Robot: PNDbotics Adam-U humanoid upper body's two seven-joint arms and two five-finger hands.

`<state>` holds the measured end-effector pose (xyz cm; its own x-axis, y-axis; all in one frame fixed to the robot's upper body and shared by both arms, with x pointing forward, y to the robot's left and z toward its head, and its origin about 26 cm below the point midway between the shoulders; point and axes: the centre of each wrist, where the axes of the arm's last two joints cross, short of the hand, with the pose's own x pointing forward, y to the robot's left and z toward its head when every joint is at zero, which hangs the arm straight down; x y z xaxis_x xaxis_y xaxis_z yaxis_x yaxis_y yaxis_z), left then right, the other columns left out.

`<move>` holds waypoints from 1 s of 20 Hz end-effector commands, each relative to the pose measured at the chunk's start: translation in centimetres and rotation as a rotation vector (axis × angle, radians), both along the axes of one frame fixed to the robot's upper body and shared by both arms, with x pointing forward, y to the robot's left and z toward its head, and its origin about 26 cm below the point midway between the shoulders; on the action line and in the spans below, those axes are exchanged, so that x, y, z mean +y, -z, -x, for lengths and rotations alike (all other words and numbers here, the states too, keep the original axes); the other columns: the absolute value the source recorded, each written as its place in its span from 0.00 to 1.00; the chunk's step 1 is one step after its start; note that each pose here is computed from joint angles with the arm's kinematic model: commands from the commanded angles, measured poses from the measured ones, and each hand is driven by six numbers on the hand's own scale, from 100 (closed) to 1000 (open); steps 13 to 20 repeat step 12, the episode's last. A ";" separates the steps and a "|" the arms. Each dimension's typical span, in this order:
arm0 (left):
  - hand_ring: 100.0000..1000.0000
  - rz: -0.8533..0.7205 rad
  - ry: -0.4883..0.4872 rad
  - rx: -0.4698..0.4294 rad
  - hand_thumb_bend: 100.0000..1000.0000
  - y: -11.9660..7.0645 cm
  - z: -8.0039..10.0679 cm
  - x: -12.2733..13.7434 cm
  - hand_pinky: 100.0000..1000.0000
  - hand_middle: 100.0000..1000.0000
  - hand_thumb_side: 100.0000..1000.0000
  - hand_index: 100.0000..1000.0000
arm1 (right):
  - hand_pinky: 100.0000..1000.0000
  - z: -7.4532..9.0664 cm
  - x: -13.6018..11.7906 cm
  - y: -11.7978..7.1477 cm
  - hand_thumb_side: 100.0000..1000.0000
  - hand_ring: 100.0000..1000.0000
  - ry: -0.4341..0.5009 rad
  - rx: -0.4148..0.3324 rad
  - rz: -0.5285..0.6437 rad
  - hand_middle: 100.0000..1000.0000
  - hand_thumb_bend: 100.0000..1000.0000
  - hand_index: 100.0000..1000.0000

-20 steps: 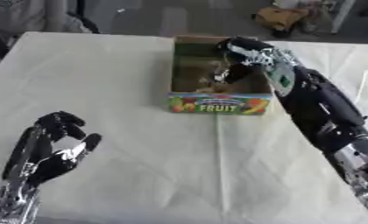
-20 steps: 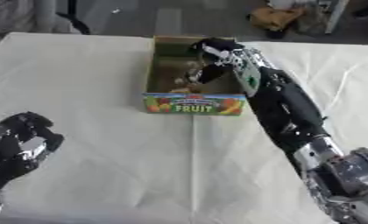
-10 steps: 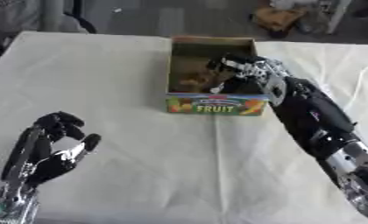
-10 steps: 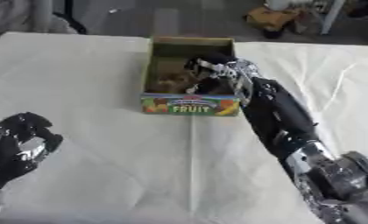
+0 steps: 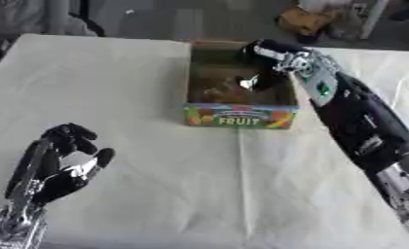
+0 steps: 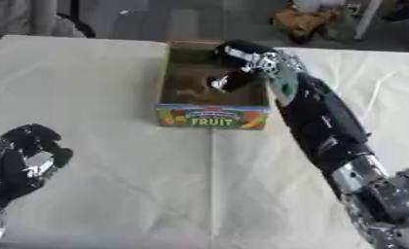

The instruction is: Pick up objects on the table and place them in the box.

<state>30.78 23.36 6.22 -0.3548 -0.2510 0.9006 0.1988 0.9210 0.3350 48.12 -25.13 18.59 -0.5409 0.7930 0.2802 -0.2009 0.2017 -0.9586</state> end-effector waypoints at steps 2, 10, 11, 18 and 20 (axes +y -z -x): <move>0.44 -0.012 -0.023 -0.024 0.61 -0.6 -0.1 0.8 0.50 0.48 0.30 0.53 | 0.72 2.1 -2.8 -4.2 0.13 0.72 0.010 -0.149 -0.091 0.72 0.00 0.81; 0.44 -0.013 -0.054 -0.033 0.61 -0.8 -0.2 1.3 0.50 0.48 0.30 0.54 | 0.67 7.1 -6.5 -2.5 0.14 0.65 0.141 -0.233 -0.505 0.66 0.00 0.79; 0.44 -0.013 -0.054 -0.033 0.61 -0.8 -0.2 1.3 0.50 0.48 0.30 0.54 | 0.67 7.3 -6.5 -2.5 0.14 0.65 0.146 -0.234 -0.522 0.66 0.00 0.79; 0.44 -0.013 -0.054 -0.033 0.61 -0.8 -0.2 1.3 0.50 0.48 0.30 0.54 | 0.67 7.4 -6.5 -2.6 0.14 0.65 0.149 -0.233 -0.531 0.66 0.00 0.79; 0.44 -0.013 -0.054 -0.033 0.61 -0.8 -0.2 1.3 0.50 0.48 0.30 0.54 | 0.67 7.4 -6.5 -2.6 0.14 0.65 0.149 -0.233 -0.531 0.66 0.00 0.79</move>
